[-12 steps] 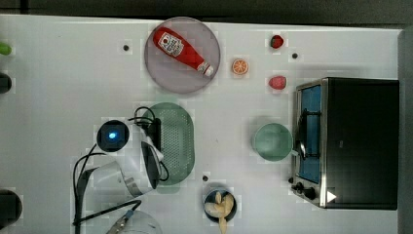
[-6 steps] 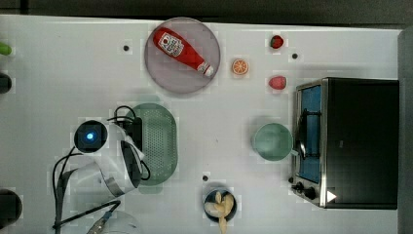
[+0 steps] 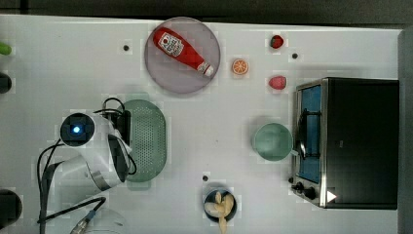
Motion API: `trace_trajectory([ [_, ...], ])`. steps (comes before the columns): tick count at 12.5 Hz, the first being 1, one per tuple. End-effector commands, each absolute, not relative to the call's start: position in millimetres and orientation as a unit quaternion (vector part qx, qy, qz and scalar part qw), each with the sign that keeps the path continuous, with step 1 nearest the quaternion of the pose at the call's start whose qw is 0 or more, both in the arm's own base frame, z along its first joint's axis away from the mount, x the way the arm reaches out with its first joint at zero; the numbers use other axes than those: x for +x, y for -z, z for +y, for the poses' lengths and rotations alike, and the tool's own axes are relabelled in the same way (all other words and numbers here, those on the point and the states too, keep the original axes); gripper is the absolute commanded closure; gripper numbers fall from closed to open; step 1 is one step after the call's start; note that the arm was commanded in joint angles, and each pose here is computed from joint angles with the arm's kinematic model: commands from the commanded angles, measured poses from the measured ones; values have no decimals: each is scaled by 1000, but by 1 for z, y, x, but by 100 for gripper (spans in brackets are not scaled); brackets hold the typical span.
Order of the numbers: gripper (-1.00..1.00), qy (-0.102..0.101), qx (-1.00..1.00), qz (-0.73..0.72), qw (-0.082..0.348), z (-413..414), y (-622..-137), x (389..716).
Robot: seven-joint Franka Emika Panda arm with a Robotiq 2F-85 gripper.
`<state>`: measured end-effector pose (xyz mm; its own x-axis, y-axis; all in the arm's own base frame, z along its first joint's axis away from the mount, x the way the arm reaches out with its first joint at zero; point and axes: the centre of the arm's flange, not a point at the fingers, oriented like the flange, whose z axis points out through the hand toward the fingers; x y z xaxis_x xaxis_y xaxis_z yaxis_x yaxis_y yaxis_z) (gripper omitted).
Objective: Drag strainer right to left.
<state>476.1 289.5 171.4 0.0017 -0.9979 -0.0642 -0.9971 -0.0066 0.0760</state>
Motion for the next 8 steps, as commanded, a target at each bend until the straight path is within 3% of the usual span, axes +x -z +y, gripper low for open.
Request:
trace_trajectory([
  [1, -100, 67, 706, -705, -6, 339, -171, 469],
  [8, -100, 81, 692, -717, -24, 391, -172, 470],
])
